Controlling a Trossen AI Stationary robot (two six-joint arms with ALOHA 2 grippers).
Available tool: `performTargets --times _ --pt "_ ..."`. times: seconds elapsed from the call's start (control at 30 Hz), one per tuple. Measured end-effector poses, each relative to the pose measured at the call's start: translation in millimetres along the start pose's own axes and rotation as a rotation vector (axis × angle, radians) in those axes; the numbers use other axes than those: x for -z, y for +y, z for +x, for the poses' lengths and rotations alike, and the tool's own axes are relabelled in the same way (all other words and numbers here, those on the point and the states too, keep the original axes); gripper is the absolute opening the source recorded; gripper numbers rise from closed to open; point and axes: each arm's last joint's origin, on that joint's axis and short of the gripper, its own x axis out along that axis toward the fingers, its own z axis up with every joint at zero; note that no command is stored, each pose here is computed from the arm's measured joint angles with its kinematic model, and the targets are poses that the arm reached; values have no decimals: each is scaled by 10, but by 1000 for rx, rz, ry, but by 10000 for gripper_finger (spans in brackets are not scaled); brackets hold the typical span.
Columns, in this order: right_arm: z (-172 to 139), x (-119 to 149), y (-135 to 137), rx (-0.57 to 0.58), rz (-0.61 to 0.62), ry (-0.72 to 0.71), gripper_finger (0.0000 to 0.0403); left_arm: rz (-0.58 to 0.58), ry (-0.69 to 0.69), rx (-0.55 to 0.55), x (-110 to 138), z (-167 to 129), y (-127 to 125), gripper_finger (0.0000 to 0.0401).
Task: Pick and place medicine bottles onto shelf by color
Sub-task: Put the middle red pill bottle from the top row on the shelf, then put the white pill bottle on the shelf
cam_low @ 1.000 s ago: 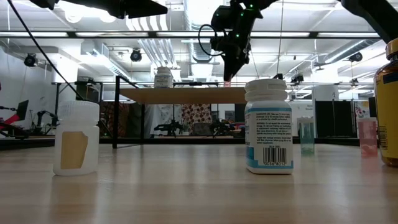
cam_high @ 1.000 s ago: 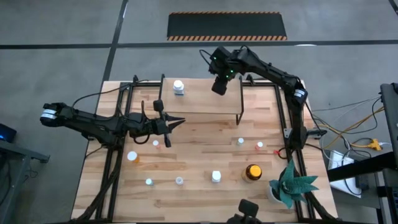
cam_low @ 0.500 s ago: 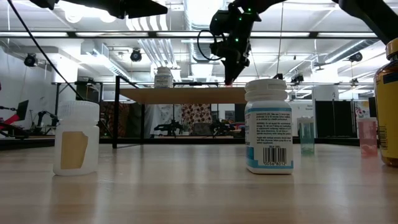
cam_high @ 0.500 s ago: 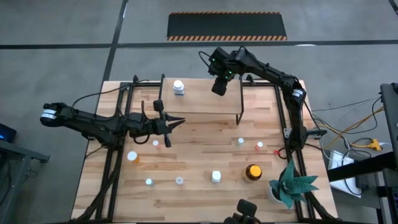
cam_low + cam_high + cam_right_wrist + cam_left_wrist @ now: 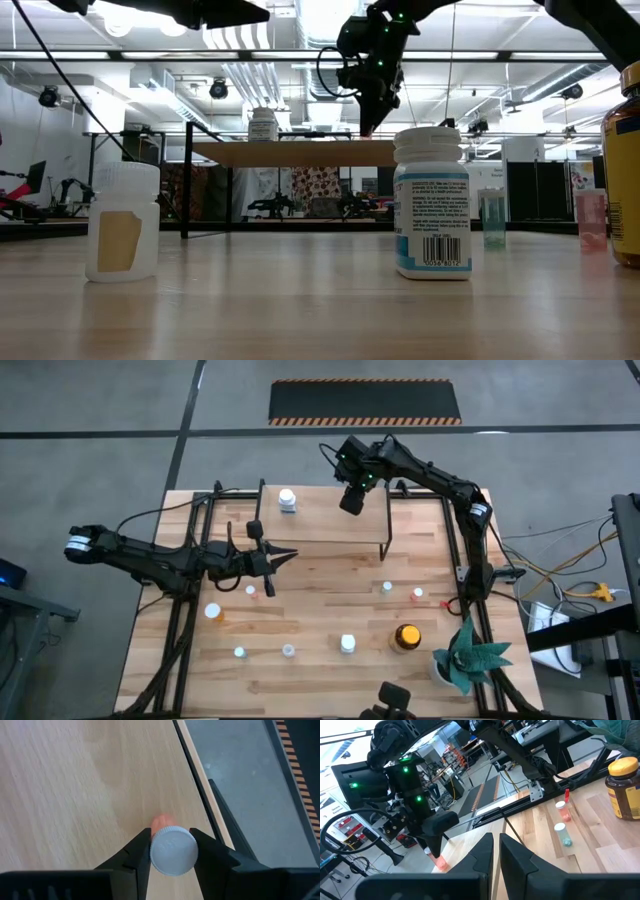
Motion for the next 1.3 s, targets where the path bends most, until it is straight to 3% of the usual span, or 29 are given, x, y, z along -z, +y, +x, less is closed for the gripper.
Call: performTargets --times 0.23,0.6,0.87,1.07,1.3 --pt "2 0 0 0 -4 1 123 0 -1 0 -2 0 0 13" --pt "-24 -5 -2 1 -13 -2 188 -1 -2 -1 -7 0 3 13" --pt "-478 -38 29 9 -4 -112 191 -3 -4 -1 -9 1 4 13" --pt "-740 85 329 -146 -22 -180 183 -5 -3 1 -5 0 1 13" --pt "-836 393 988 -241 -135 -308 174 -10 -5 1 -11 0 2 13"
